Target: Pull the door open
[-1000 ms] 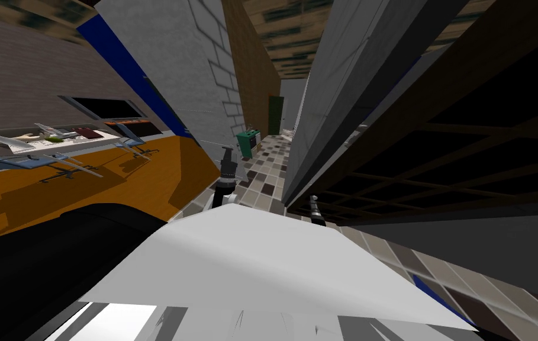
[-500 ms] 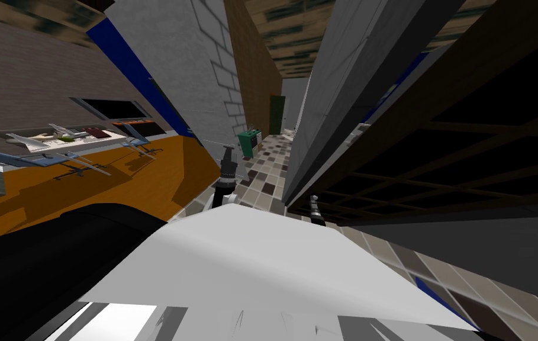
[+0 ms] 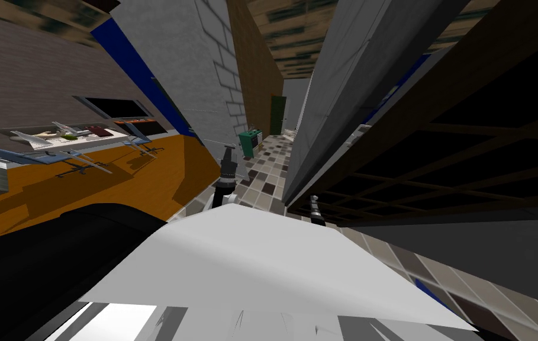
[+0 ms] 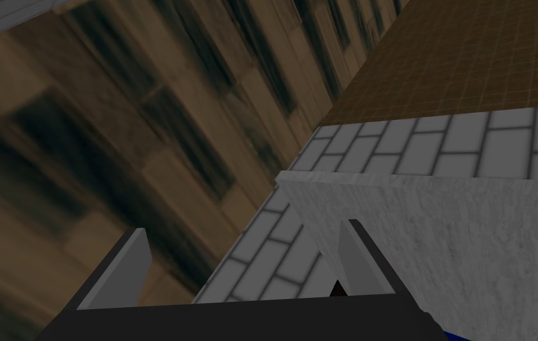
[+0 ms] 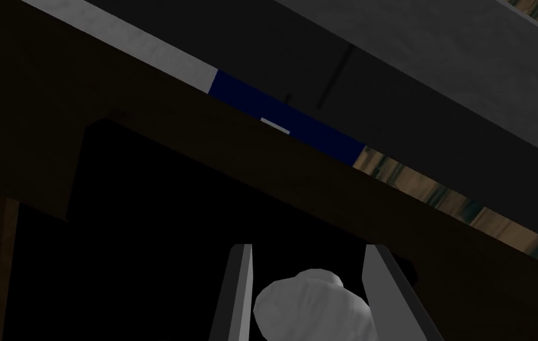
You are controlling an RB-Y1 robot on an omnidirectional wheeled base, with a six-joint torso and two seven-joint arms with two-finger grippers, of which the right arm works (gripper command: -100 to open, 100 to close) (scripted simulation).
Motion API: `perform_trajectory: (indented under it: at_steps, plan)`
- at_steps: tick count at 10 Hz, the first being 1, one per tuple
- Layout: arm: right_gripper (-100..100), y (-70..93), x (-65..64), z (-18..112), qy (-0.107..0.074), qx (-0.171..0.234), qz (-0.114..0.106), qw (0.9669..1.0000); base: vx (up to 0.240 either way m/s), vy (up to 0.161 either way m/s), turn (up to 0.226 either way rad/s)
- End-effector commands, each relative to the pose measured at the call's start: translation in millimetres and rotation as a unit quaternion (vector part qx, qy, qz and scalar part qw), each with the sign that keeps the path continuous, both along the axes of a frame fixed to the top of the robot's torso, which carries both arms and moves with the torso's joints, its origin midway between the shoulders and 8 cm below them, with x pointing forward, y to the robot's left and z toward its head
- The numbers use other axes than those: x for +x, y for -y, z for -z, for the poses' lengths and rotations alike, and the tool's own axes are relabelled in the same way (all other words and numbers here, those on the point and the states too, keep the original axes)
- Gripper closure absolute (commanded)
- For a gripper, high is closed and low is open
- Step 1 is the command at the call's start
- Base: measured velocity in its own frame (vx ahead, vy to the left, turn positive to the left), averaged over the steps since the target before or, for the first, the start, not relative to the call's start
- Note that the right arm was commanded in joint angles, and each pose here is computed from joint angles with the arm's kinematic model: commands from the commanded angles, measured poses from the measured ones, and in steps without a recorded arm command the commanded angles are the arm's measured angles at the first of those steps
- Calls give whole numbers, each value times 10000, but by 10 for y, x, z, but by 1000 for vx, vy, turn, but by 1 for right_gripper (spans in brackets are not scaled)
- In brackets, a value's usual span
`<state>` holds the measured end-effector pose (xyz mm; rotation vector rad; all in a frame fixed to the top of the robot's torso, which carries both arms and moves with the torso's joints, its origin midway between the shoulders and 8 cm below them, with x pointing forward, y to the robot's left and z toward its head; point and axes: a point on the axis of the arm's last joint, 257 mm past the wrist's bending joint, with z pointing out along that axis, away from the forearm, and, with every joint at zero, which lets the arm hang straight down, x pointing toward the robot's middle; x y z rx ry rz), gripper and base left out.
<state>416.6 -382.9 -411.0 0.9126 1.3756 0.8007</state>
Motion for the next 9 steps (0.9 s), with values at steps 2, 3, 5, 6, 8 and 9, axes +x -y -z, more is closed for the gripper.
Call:
perform_trajectory:
  at_steps: [2,3,5,6,8,9]
  plan:
    - [100,157,32,-99,135,371,144,9991,-39,-13,59]
    - [100,157,32,-99,142,458,145,9987,-46,-6,39]
    - [100,160,36,-101,166,692,163,9973,-13,-8,16]
    - [100,160,36,-101,166,692,163,9973,-19,-18,35]
    - [100,160,36,-101,166,692,163,9973,-6,-2,4]
    - [100,165,22,-80,138,694,173,9973,2,11,-4]
